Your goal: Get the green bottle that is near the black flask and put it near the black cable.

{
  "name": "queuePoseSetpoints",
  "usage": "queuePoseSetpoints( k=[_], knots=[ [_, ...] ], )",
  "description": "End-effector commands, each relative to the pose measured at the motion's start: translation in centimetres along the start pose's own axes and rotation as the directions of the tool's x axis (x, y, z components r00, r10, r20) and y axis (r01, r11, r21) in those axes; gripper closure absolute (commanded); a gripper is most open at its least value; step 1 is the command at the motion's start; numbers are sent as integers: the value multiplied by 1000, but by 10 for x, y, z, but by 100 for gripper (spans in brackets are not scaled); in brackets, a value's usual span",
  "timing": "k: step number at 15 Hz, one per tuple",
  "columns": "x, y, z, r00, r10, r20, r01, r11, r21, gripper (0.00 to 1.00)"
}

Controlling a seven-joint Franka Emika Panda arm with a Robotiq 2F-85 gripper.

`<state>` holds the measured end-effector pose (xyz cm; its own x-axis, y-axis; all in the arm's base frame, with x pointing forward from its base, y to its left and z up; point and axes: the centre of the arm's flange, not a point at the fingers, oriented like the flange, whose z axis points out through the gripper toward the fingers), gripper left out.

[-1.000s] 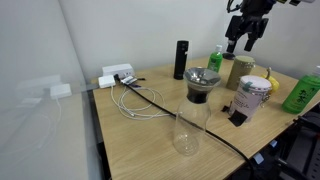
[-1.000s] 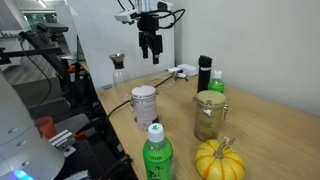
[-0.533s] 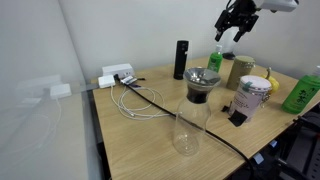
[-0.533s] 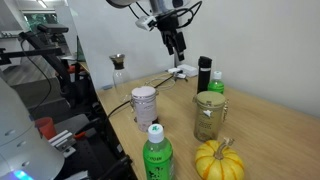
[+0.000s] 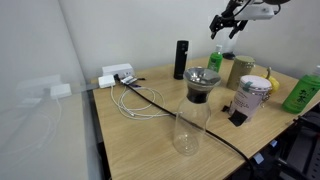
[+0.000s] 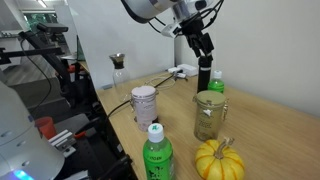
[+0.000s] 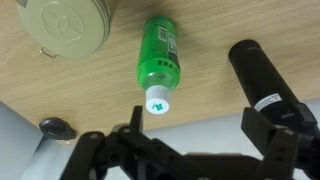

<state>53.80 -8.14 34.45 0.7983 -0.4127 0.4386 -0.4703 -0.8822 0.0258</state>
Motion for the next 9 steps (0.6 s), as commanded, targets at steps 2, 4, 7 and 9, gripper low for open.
queuePoseSetpoints(
  k=[2, 4, 7, 9],
  knots=[
    [14, -8, 48, 997, 67, 30, -66, 997, -39, 0],
    [16, -5, 64, 994, 108, 34, -106, 993, -44, 0],
    [25, 4, 79, 986, 166, 34, -164, 985, -49, 0],
    [29, 8, 85, 979, 201, 43, -199, 979, -53, 0]
  ],
)
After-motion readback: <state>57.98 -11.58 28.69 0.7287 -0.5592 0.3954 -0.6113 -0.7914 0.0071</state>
